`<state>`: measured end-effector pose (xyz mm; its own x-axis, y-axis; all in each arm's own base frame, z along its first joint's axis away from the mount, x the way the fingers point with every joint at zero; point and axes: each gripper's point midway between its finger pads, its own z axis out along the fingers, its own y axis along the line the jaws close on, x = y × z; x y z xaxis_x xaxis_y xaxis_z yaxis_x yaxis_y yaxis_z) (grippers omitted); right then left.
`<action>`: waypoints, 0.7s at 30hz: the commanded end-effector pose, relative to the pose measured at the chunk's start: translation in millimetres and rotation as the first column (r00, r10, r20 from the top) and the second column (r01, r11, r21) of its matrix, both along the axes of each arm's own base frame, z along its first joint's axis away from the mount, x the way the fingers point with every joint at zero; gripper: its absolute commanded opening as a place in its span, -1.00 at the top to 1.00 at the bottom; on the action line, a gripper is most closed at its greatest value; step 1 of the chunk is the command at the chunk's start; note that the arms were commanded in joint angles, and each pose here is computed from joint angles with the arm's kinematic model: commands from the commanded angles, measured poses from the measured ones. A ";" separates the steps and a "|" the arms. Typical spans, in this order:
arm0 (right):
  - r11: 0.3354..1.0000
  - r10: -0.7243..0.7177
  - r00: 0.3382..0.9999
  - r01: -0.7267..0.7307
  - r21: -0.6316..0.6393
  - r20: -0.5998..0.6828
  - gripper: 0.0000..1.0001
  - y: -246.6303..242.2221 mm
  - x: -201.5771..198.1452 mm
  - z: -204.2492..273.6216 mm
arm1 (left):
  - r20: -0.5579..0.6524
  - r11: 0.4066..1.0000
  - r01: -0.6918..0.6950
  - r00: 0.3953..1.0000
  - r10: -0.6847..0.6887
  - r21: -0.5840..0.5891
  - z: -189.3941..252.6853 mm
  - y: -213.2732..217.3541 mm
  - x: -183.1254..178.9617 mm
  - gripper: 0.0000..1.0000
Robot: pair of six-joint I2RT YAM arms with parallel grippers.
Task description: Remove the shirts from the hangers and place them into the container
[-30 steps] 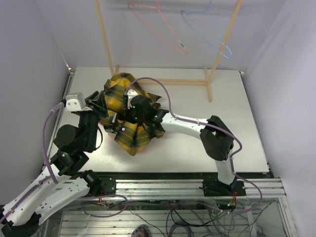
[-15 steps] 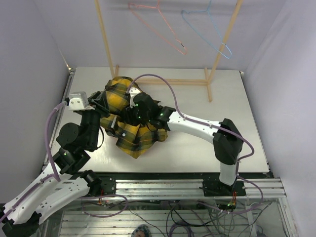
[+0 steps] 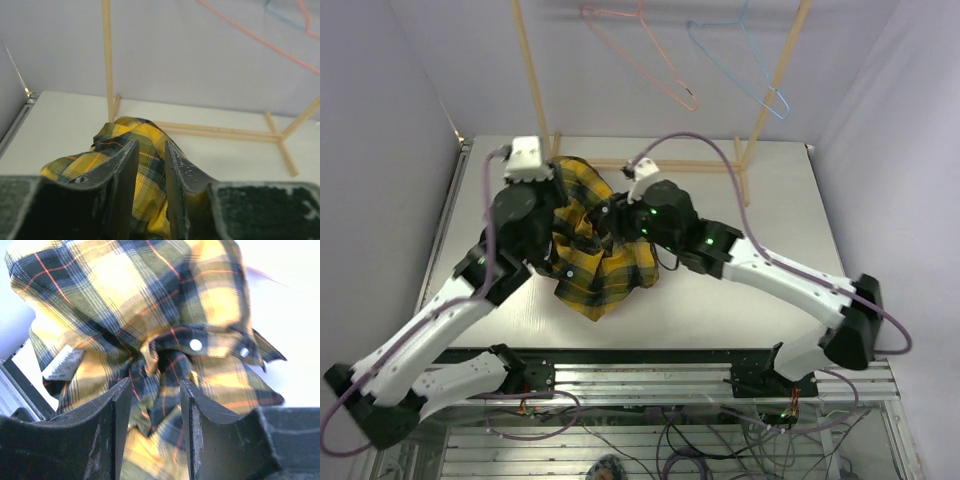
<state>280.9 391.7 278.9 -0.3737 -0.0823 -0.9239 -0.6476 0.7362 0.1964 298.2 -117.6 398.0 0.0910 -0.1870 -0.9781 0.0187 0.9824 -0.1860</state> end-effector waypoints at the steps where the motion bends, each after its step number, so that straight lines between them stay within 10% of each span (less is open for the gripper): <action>1: 0.982 -0.181 0.982 0.177 0.069 0.051 0.14 -48.8 0.5 20.8 | -0.242 0.997 0.034 0.970 -0.015 0.073 -44.4 -19.8 31.8 0.27; 13: 0.923 -0.382 0.915 0.372 0.095 0.127 0.15 -136.7 -13.2 13.5 | -0.556 0.992 0.030 0.826 -0.093 -0.122 -145.2 -17.6 82.6 0.34; 21: 0.924 -0.381 0.915 0.377 0.059 0.130 0.16 -151.0 -20.8 4.4 | -0.682 0.939 0.190 0.648 -0.338 -0.286 -224.8 -59.8 47.0 0.54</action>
<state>263.6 254.1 281.6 -0.2611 0.0661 -0.9630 -0.3642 0.9172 0.1617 371.4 -153.4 205.8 -0.5791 -0.2506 -0.7758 0.0024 0.9510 -0.3091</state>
